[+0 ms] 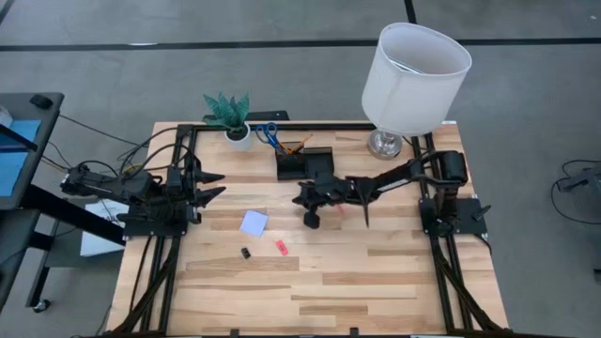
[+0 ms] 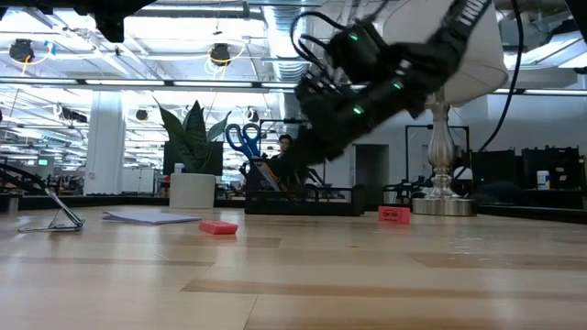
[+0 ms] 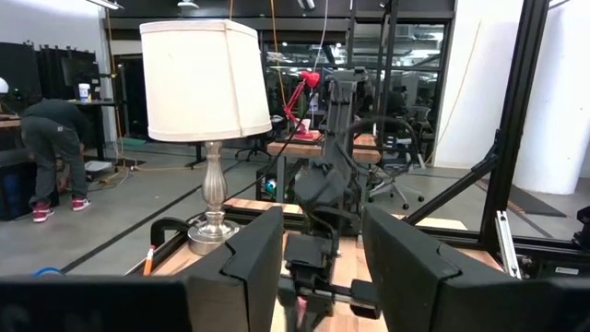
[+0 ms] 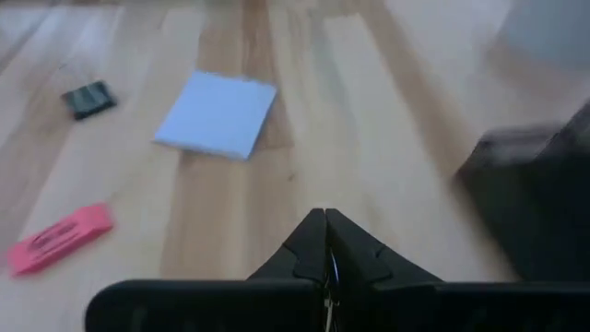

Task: Pick and place office supplies into organizer
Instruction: Put the top black binder clip into the desk organizer

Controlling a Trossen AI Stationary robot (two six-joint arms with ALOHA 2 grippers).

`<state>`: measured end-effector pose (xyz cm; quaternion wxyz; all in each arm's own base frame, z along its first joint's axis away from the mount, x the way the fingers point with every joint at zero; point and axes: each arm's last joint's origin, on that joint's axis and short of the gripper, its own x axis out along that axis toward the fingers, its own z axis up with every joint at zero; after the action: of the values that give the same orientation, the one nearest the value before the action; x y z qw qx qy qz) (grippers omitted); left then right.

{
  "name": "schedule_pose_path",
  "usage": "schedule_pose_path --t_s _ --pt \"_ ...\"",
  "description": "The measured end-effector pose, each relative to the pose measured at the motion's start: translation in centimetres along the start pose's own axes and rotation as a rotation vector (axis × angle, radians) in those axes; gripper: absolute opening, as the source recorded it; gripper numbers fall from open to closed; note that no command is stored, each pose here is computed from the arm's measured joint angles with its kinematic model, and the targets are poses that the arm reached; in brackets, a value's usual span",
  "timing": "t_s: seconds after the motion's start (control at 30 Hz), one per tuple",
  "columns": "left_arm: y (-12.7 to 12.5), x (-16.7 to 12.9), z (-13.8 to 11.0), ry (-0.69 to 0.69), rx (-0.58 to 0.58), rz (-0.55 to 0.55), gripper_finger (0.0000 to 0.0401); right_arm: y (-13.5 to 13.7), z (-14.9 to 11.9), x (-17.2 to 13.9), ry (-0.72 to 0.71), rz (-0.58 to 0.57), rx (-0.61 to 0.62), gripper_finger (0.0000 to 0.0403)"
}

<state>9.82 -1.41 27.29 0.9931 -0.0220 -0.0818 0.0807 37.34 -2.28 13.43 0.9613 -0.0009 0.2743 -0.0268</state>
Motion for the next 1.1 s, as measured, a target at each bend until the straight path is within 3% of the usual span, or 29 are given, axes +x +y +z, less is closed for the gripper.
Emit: schedule_pose_path --t_s 0.13,0.27,0.53,0.8,1.1 --pt "0.0 0.0 0.0 0.0 0.0 0.0 0.0142 -1.7 2.5 0.3 0.028 -0.029 -0.083 0.0" --pt "0.0 0.0 0.0 0.0 0.0 0.0 0.0142 -3.3 4.6 0.2 0.067 0.014 -0.19 0.0" --pt "0.0 0.0 0.0 0.0 0.0 0.0 0.0142 -6.4 6.1 -0.6 0.164 0.084 -0.303 0.0" --pt "0.0 0.0 0.0 0.0 -0.001 0.0 0.0142 -8.7 6.6 -0.7 0.123 0.05 -0.308 0.0" --pt "0.0 0.0 0.0 0.0 -0.001 0.0 0.0142 -8.8 7.3 -0.6 0.056 0.04 -0.321 0.0"
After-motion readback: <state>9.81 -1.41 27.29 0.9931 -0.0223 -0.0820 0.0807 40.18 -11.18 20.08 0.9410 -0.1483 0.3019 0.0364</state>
